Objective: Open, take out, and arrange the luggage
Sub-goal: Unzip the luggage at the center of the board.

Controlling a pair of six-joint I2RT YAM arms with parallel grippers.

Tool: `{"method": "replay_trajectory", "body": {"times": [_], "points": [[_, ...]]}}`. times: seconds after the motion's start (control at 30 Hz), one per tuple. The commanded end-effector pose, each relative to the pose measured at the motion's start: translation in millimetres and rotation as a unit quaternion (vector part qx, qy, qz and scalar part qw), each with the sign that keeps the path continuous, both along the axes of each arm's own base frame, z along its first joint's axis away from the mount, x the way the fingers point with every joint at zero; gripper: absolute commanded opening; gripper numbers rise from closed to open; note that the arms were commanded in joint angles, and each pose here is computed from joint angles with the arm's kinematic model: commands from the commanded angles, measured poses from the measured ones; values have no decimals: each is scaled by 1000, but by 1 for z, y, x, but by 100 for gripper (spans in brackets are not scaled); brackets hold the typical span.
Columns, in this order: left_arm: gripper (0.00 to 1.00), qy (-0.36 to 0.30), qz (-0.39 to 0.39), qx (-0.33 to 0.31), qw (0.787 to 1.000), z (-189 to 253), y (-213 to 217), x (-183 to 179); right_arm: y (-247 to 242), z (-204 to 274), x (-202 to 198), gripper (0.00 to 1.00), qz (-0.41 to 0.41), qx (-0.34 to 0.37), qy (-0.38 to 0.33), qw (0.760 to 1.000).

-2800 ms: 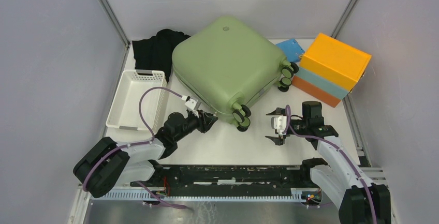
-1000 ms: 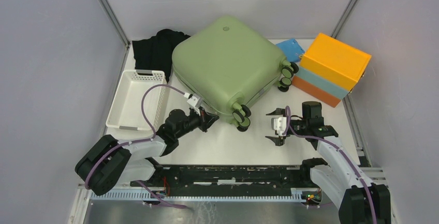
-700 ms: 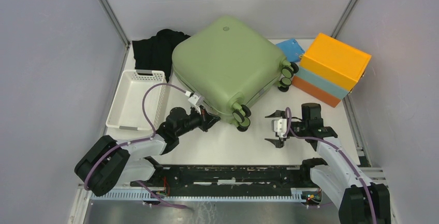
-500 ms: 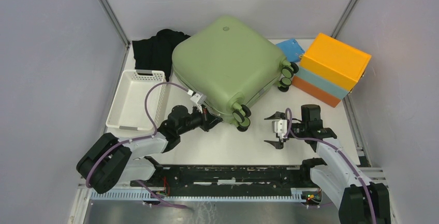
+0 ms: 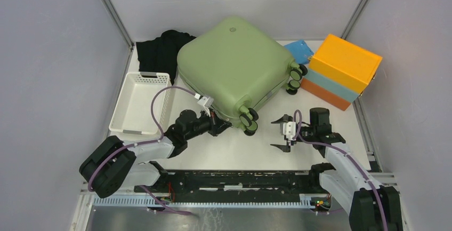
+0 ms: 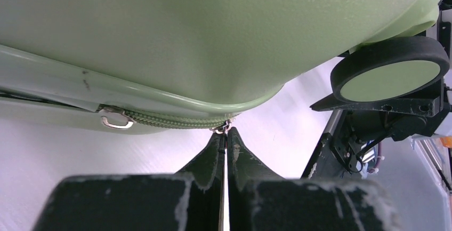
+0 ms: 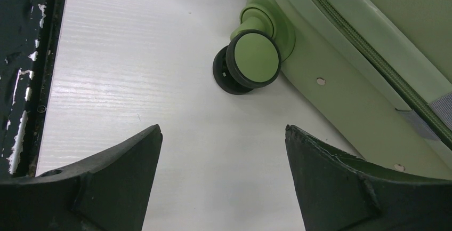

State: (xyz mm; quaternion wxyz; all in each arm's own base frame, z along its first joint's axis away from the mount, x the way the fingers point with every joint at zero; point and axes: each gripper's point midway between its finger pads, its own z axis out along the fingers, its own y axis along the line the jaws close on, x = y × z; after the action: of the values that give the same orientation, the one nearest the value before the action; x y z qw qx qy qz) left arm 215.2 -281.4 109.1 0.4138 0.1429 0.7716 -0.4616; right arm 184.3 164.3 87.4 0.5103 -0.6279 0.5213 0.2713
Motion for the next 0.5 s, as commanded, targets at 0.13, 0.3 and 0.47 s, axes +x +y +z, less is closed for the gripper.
{"method": "replay_trajectory", "body": {"times": [0.13,0.3,0.47], "points": [[2,-15,-17,-53,998,34,-27,-12,7,6,1,91,10,17,-7,1000],[2,-14,-9,-47,999,33,-32,-14,9,5,0,91,11,16,-6,1000],[2,-15,6,-38,999,32,-37,-14,12,3,-1,90,13,16,-4,1000]]}}
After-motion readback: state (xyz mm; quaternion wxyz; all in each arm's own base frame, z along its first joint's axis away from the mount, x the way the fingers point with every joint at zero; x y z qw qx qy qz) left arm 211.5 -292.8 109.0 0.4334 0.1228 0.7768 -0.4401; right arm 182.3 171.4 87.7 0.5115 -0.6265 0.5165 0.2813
